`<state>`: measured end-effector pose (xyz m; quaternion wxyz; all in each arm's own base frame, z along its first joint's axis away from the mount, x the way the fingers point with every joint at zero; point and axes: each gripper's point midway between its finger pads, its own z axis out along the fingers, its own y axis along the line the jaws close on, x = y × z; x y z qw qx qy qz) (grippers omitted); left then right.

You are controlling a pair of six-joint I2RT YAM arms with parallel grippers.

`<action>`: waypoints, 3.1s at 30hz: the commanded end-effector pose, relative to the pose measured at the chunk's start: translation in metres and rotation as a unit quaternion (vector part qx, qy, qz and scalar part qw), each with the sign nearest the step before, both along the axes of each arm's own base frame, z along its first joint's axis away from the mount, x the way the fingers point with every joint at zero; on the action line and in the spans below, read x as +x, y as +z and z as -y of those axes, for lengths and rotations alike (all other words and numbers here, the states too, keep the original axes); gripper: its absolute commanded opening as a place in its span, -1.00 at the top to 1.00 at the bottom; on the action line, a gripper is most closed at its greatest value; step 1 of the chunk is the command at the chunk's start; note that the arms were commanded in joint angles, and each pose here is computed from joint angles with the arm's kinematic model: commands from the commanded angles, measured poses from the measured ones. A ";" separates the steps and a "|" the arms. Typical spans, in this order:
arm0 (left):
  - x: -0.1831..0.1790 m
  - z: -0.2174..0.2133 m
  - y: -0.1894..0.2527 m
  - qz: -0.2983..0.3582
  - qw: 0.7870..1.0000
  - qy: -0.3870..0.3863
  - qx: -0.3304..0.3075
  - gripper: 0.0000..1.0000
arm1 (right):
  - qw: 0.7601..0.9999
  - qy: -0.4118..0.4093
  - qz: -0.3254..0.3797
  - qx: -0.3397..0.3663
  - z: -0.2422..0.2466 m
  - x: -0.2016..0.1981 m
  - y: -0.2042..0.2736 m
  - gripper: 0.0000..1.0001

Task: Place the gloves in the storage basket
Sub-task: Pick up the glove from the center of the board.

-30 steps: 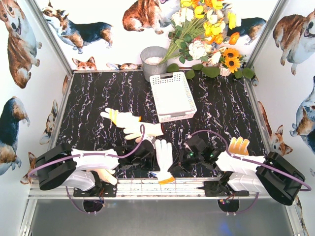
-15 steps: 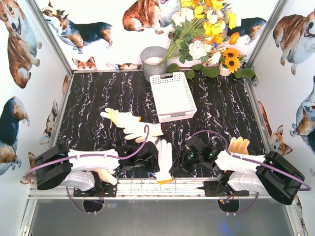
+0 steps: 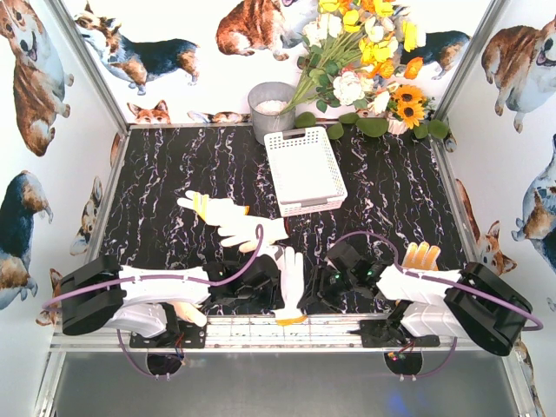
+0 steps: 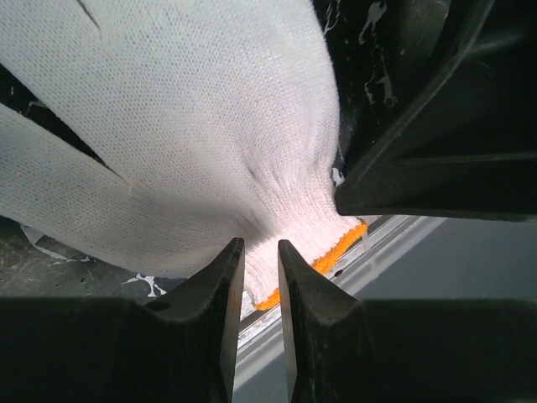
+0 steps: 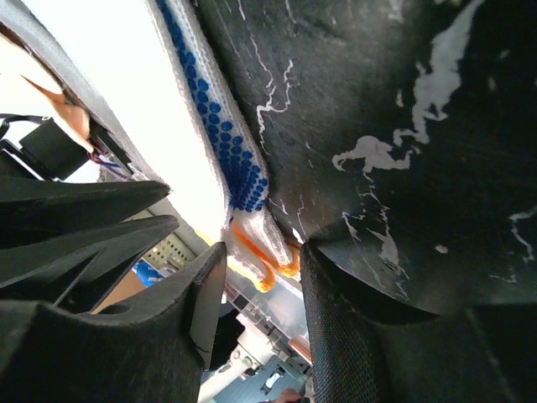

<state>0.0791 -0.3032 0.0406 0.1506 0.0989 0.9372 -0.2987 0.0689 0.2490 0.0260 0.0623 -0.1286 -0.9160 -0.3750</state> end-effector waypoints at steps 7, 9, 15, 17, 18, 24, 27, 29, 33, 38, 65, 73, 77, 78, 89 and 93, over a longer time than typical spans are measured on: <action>-0.006 -0.014 -0.026 -0.016 0.999 0.015 0.031 0.67 | 0.999 0.023 0.004 0.023 -0.011 -0.003 -0.003 0.12; -0.007 -0.017 -0.029 -0.020 0.999 0.020 0.036 0.68 | 0.999 0.026 0.002 0.025 -0.013 -0.004 -0.003 0.10; -0.008 -0.021 -0.032 -0.026 0.998 0.032 0.039 0.69 | 0.999 0.033 0.003 0.031 -0.017 -0.005 -0.002 0.07; -0.007 -0.021 -0.032 -0.025 0.998 0.035 0.039 0.69 | 0.999 0.034 0.001 0.032 -0.018 -0.006 -0.002 0.07; -0.006 -0.020 -0.032 -0.024 0.998 0.036 0.040 0.69 | 0.999 0.035 -0.001 0.031 -0.018 -0.007 -0.003 0.06; -0.005 -0.018 -0.032 -0.027 0.998 0.047 0.034 0.69 | 0.998 0.042 -0.010 0.034 -0.022 -0.009 -0.005 0.20; -0.005 -0.020 -0.032 -0.027 0.998 0.049 0.035 0.69 | 0.998 0.047 -0.013 0.035 -0.024 -0.011 -0.004 0.35; -0.005 -0.020 -0.031 -0.025 0.998 0.050 0.034 0.69 | 0.998 0.044 -0.012 0.037 -0.025 -0.010 -0.002 0.47; -0.003 -0.020 -0.027 -0.016 0.998 0.047 0.031 0.68 | 0.998 0.038 -0.007 0.040 -0.025 -0.008 0.006 0.75; 0.008 -0.011 -0.005 0.039 0.999 0.012 0.025 0.38 | 0.998 0.030 -0.017 0.043 -0.031 -0.004 0.019 0.94; 0.004 0.010 0.043 0.377 0.901 -0.159 0.147 -0.50 | 0.980 -0.111 -0.112 0.125 -0.035 0.038 0.072 1.00; 0.006 0.024 0.039 0.383 0.895 -0.165 0.157 -0.39 | 0.971 -0.127 -0.131 0.156 -0.041 0.043 0.082 1.00; 0.008 0.019 0.033 0.380 0.896 -0.158 0.166 -0.09 | 0.966 -0.140 -0.139 0.167 -0.041 0.045 0.084 1.00; 0.008 0.018 0.031 0.378 0.897 -0.156 0.167 -0.02 | 0.965 -0.144 -0.141 0.168 -0.041 0.046 0.083 1.00; 0.011 0.017 0.038 0.375 0.903 -0.140 0.154 1.00 | 0.966 -0.163 -0.111 0.164 -0.036 0.053 0.081 0.49; 0.012 0.018 0.045 0.368 0.911 -0.129 0.136 1.00 | 0.970 -0.176 -0.087 0.141 -0.029 0.056 0.077 -0.08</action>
